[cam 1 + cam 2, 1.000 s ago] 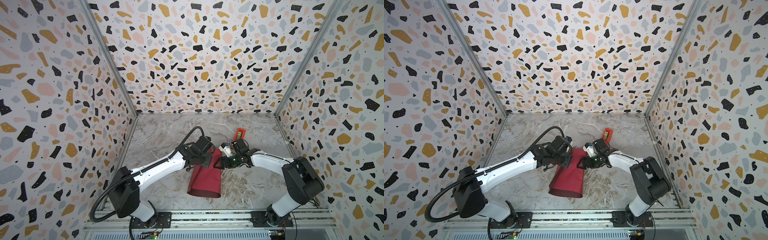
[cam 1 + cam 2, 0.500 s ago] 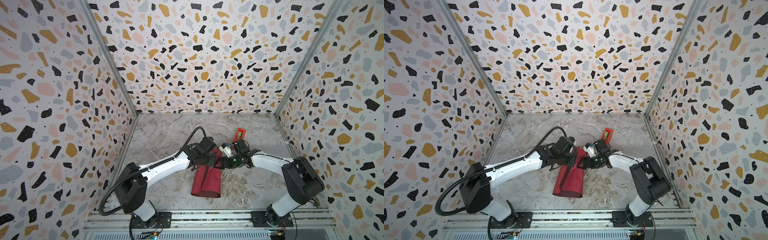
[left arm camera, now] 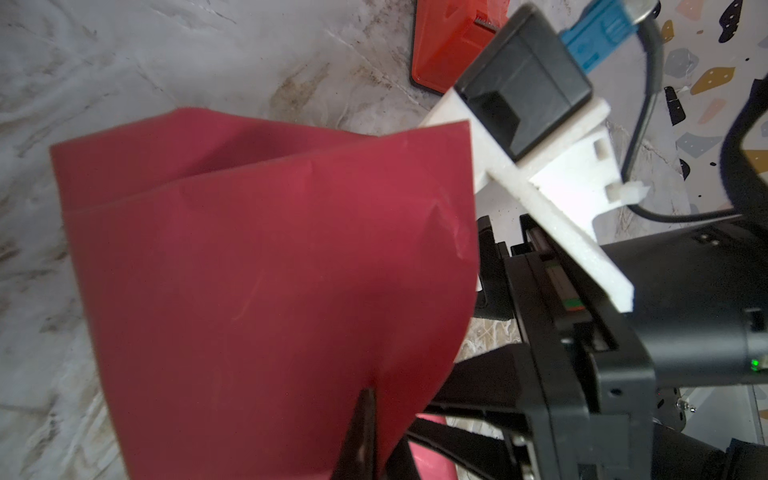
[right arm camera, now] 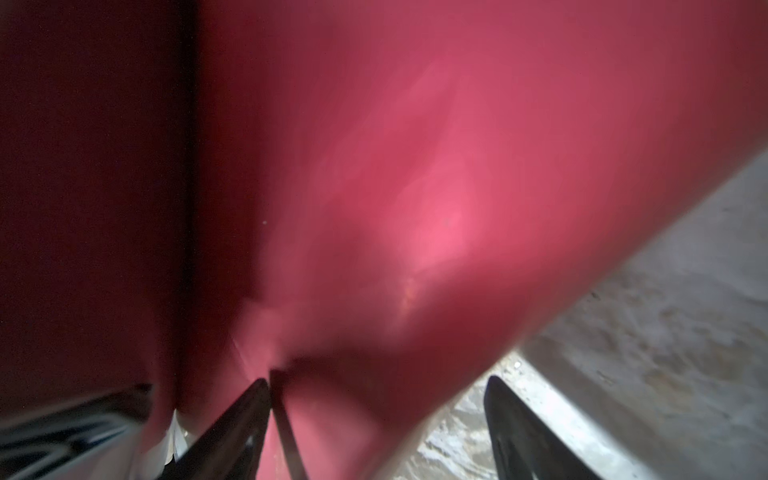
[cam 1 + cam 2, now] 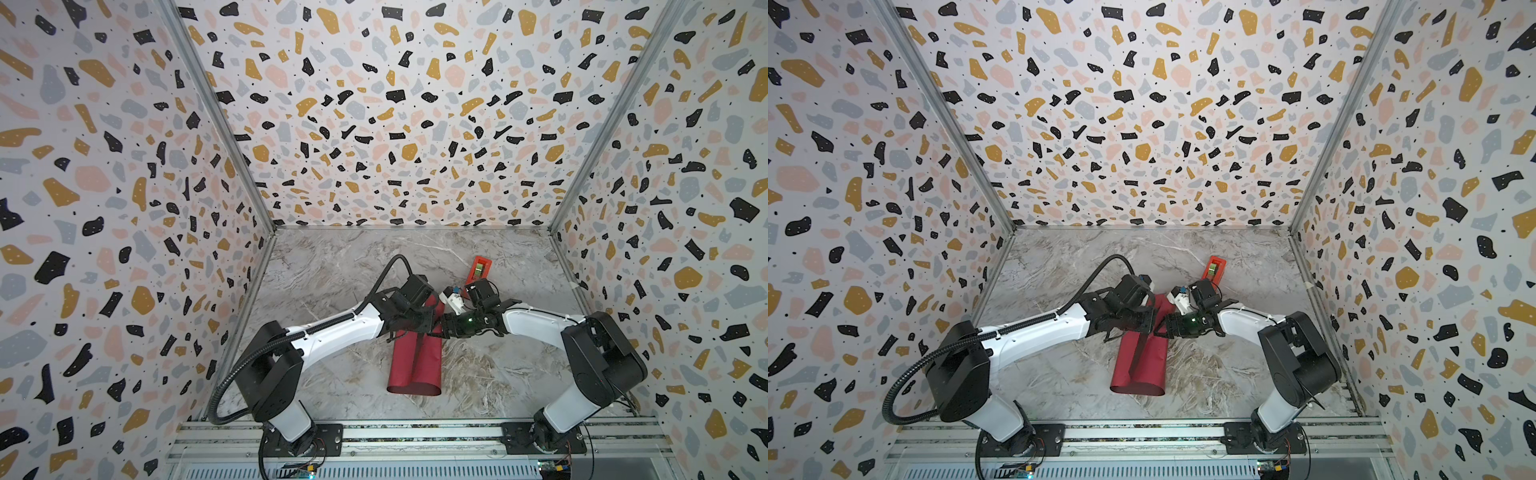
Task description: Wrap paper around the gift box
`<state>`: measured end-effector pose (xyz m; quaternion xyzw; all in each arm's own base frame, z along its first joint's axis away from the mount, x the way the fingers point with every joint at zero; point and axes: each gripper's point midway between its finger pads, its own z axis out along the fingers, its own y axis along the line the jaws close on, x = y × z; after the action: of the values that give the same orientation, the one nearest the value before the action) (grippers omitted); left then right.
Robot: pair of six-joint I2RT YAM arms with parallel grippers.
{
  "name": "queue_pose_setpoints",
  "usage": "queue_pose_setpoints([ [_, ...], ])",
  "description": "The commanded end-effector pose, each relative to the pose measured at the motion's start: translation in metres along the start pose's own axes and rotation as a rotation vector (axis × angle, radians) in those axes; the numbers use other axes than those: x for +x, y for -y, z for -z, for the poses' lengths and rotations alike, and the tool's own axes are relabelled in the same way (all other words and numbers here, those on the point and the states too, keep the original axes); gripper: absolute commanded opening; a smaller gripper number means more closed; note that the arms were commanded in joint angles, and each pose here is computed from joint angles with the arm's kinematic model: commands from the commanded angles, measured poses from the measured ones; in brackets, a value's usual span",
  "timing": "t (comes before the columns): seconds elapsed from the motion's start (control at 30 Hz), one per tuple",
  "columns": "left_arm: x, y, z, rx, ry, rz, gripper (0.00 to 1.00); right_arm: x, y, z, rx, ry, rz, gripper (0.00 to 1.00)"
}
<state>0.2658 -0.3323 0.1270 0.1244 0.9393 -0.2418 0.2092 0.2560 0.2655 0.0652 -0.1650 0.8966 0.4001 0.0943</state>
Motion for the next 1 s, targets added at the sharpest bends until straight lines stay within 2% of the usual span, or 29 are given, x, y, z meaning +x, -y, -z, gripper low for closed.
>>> queue_pose_setpoints([
  [0.0,-0.012,0.019,-0.001,0.09,0.058,0.033,0.0,0.041,0.031,-0.009,0.1,-0.114,-0.097,0.8],
  [0.43,-0.019,0.022,-0.004,0.142,0.122,0.12,0.0,0.042,0.03,-0.01,0.09,-0.11,-0.106,0.8],
  [0.97,-0.001,0.003,-0.015,0.147,0.152,0.232,0.0,0.04,0.027,-0.008,0.082,-0.102,-0.099,0.8],
])
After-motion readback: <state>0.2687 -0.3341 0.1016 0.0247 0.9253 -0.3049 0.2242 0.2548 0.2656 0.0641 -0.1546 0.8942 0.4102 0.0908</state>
